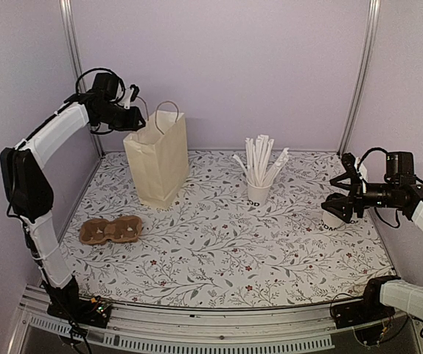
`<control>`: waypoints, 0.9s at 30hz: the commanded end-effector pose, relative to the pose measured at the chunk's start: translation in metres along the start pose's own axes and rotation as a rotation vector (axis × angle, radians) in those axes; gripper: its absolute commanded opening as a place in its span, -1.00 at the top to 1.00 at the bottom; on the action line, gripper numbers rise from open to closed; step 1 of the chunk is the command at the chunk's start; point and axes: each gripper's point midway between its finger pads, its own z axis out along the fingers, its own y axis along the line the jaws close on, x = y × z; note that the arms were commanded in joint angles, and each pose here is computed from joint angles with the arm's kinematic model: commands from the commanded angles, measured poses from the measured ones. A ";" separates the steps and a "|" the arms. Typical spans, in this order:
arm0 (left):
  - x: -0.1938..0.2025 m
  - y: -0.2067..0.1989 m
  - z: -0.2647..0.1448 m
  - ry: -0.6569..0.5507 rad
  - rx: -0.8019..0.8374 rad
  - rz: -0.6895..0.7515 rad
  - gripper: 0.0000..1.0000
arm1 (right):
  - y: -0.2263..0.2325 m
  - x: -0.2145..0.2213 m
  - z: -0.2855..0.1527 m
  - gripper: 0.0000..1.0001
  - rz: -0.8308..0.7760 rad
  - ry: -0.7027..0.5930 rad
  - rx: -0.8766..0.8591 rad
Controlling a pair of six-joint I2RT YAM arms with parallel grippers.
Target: Pack the takeout coffee
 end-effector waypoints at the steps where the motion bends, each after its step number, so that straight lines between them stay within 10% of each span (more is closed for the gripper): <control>1: 0.003 -0.001 -0.005 0.023 0.017 0.015 0.54 | 0.002 0.006 0.002 -0.98 0.004 0.011 -0.007; 7: 0.012 -0.012 -0.018 0.033 0.044 0.028 0.99 | 0.002 0.006 0.003 -0.98 0.005 0.014 -0.007; 27: 0.095 -0.191 -0.141 0.047 0.499 0.207 1.00 | -0.003 0.004 0.002 -0.98 0.013 0.013 0.012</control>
